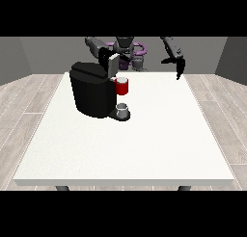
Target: Insert the coffee pod into the coffee machine and close the lid
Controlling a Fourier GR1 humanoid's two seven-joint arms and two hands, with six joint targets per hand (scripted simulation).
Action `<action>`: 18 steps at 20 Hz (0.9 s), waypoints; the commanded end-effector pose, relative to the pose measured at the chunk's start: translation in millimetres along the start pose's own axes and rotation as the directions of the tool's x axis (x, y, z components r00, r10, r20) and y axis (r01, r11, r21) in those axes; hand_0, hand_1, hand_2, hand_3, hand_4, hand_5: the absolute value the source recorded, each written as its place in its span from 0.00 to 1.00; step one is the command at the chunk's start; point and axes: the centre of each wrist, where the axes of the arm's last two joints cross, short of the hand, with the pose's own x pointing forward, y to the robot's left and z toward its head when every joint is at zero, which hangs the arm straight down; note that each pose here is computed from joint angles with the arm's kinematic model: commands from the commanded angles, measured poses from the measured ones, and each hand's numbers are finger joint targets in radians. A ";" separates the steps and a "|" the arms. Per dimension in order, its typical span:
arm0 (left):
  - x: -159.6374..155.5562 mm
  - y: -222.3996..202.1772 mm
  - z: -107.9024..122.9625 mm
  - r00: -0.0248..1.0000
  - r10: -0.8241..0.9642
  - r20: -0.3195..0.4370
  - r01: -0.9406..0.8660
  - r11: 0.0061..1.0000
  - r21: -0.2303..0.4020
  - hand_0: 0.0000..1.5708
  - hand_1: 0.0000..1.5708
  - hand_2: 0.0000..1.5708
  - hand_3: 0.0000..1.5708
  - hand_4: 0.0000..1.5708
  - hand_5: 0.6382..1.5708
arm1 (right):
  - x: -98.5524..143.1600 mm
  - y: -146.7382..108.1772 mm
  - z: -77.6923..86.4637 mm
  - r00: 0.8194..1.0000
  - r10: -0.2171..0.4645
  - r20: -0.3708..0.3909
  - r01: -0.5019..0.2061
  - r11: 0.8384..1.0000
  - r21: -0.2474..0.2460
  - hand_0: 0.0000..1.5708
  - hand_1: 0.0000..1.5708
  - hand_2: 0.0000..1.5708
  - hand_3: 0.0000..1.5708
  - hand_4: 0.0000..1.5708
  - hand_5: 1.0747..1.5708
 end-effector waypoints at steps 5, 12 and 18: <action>6.3 -1.2 -19.8 0.999 0.007 0.035 -0.005 0.999 -0.034 0.00 0.00 0.00 0.00 0.23 1.00 | 43.2 25.2 -24.5 0.976 0.161 0.150 -0.175 0.981 0.086 0.00 0.00 0.00 0.00 0.27 1.00; 0.8 -21.3 -22.2 0.999 0.031 0.031 -0.029 0.998 -0.051 0.00 0.00 0.00 0.00 0.23 1.00 | 39.6 58.4 -19.7 0.983 0.072 0.167 -0.097 0.985 0.146 0.00 0.00 0.00 0.00 0.25 1.00; -21.1 -19.9 2.6 1.000 0.019 -0.022 -0.020 0.998 -0.053 0.00 0.00 0.00 0.00 0.11 1.00 | 16.7 81.7 16.5 0.985 0.055 0.166 -0.102 0.952 0.288 0.00 0.00 0.00 0.00 0.30 1.00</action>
